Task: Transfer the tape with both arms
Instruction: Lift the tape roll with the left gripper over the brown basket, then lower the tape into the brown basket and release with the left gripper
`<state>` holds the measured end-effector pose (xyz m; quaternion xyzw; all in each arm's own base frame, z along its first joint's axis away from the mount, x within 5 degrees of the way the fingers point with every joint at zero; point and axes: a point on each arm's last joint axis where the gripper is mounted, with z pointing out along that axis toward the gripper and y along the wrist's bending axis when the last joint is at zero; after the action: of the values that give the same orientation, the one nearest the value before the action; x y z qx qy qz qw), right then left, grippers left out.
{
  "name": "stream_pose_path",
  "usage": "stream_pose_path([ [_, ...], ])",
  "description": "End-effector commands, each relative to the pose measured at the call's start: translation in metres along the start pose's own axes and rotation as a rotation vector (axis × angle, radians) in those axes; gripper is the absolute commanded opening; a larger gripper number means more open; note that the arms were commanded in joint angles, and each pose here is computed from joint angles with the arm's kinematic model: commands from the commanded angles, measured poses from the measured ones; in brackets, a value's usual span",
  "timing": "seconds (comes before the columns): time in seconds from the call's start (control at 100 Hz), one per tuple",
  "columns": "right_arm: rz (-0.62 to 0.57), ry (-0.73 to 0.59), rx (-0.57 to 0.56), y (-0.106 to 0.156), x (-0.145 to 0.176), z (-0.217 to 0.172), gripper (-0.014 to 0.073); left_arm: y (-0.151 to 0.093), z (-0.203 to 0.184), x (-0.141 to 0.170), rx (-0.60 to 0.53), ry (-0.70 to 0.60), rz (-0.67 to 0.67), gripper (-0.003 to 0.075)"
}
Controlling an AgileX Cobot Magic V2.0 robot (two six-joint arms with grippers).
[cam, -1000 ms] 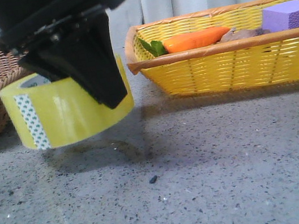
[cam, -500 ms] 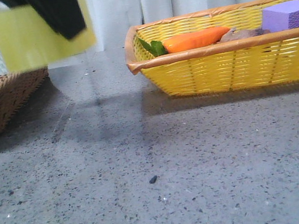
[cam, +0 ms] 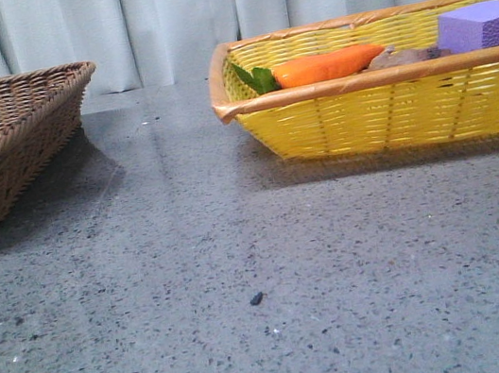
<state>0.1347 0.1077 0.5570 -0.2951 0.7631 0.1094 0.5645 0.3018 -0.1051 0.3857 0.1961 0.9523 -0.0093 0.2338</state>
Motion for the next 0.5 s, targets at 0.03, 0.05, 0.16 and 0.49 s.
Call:
stream_pose_path([
  [0.03, -0.010, -0.113, 0.030, -0.006, -0.010, -0.013, -0.0073, 0.017, -0.007, -0.005, -0.013, -0.091, -0.058, 0.0041],
  [0.05, -0.010, -0.113, 0.030, -0.006, -0.010, -0.013, -0.0073, 0.018, -0.003, -0.004, -0.006, -0.087, -0.065, 0.0041],
  [0.16, -0.010, -0.117, 0.030, -0.006, -0.010, -0.013, -0.0073, 0.018, 0.020, -0.002, 0.021, -0.068, -0.062, 0.0041],
  [0.49, -0.010, -0.118, 0.030, -0.006, -0.010, -0.013, -0.0073, 0.017, 0.061, -0.002, 0.034, -0.020, -0.068, 0.0044],
])
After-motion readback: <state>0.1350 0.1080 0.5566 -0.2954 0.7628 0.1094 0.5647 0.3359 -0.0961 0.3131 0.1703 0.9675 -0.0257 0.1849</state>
